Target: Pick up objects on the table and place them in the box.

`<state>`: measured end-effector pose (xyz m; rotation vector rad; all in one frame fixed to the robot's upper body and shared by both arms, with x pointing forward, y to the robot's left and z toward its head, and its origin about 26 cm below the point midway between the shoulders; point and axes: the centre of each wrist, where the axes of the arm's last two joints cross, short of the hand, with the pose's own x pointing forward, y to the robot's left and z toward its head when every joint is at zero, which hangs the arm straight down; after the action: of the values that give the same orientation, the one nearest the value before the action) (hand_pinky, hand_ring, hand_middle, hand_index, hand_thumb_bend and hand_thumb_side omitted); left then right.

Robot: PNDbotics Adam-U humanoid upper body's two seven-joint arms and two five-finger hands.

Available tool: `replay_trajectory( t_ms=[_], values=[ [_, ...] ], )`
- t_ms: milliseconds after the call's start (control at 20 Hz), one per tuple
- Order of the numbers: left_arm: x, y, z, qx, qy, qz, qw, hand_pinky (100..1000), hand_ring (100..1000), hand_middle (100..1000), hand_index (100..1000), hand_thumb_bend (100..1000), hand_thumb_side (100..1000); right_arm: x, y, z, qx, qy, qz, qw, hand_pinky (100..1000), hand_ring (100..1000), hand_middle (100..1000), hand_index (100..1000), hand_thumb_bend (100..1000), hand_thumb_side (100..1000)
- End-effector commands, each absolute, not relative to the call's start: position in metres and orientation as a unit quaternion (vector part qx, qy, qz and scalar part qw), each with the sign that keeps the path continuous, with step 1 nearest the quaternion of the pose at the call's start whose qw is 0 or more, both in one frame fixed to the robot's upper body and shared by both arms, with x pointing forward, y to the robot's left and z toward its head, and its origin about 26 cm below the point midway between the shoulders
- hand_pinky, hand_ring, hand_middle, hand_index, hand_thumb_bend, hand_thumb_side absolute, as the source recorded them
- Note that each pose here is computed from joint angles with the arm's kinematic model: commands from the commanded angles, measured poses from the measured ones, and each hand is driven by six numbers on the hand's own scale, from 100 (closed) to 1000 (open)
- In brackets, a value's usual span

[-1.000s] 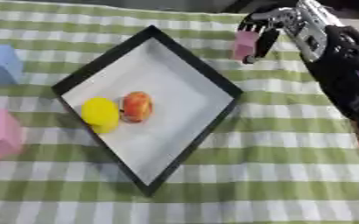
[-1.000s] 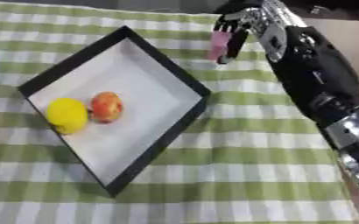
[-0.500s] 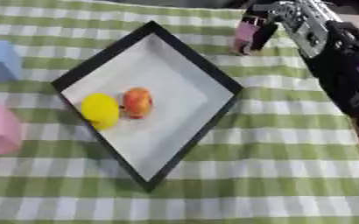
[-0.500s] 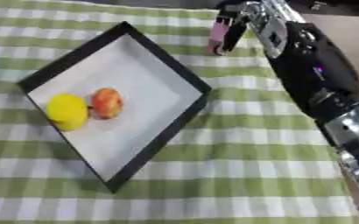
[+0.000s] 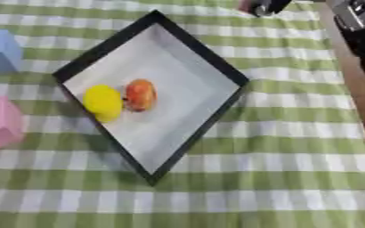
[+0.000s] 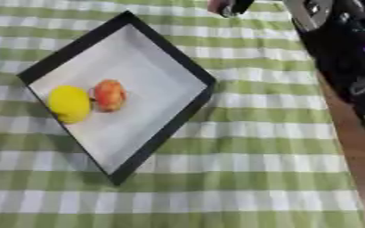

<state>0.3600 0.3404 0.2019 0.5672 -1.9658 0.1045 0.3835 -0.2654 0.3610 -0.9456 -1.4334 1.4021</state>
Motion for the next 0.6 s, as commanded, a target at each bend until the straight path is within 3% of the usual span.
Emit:
replay_trajectory(
  t_ms=[50, 250, 600],
  values=[
    [0.356, 0.349, 0.217, 0.253, -0.827, 0.037, 0.5, 804, 734, 684, 770, 1000, 542, 0.333, -0.245, 0.387, -0.376, -0.599, 0.593, 0.385, 780, 616, 444, 597, 290, 100],
    [0.356, 0.348, 0.217, 0.253, -0.828, 0.036, 0.5, 804, 734, 684, 770, 1000, 544, 0.288, -0.215, 0.389, -0.342, -0.608, 0.635, 0.333, 771, 609, 448, 600, 295, 100],
    [0.356, 0.347, 0.215, 0.251, -0.827, 0.033, 0.502, 804, 733, 684, 769, 1000, 544, 0.28, -0.182, 0.382, -0.296, -0.604, 0.68, 0.292, 764, 599, 453, 603, 297, 100]
  ],
)
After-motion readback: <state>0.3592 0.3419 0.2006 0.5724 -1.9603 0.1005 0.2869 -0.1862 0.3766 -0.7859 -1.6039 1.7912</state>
